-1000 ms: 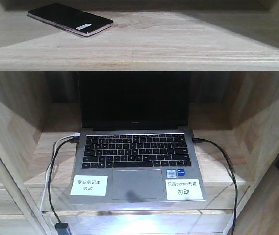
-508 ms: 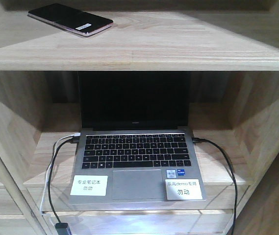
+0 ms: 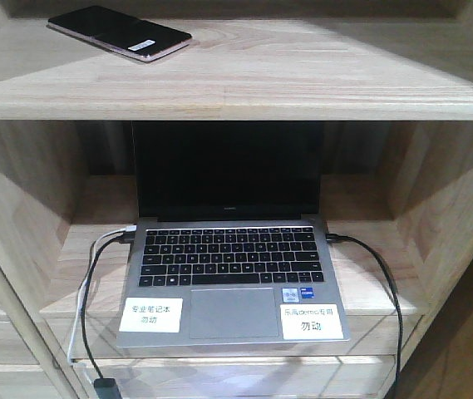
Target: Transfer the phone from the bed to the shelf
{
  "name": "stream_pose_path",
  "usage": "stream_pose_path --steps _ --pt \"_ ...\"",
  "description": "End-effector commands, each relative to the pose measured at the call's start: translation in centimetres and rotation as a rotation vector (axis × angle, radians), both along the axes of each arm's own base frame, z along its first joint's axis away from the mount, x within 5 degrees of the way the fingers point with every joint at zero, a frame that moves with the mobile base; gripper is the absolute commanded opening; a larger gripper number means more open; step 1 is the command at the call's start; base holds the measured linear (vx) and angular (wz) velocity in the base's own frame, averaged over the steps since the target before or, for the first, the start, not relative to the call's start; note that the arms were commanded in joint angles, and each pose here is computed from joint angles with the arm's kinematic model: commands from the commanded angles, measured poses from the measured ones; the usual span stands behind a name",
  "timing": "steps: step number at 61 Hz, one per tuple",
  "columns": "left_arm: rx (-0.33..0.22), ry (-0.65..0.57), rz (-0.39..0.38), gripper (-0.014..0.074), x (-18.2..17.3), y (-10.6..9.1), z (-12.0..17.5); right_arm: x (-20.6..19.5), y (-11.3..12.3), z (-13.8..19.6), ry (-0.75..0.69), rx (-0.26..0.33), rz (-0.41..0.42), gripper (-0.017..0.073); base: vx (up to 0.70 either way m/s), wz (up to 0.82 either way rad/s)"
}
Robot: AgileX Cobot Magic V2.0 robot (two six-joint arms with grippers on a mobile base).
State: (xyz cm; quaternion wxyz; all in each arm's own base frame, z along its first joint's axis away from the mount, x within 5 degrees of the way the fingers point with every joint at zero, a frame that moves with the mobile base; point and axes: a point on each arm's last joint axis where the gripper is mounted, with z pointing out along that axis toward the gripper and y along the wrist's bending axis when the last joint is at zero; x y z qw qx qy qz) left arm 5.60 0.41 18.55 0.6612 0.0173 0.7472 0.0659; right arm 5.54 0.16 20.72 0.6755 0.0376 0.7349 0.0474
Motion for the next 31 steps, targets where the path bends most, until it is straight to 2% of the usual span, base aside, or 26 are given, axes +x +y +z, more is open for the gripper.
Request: stream_pose_path --steps 1,5,14,31 --pt "-0.007 -0.107 0.0 0.0001 -0.12 -0.01 1.5 -0.06 -0.14 -0.17 -0.125 -0.012 -0.019 -0.0007 0.0 0.0" --pt "-0.007 -0.107 0.0 0.0001 -0.12 -0.01 1.5 0.09 -0.15 -0.94 -0.106 -0.013 -0.018 -0.0007 0.0 0.0" --pt "-0.007 -0.107 0.0 0.0001 -0.12 -0.01 1.5 0.06 -0.17 -0.9 -0.102 -0.057 -0.02 -0.0007 0.0 0.0" --pt "-0.007 -0.107 0.0 0.0001 -0.12 -0.01 1.5 0.06 -0.17 -0.9 -0.102 -0.057 -0.02 -0.0007 0.0 0.0"
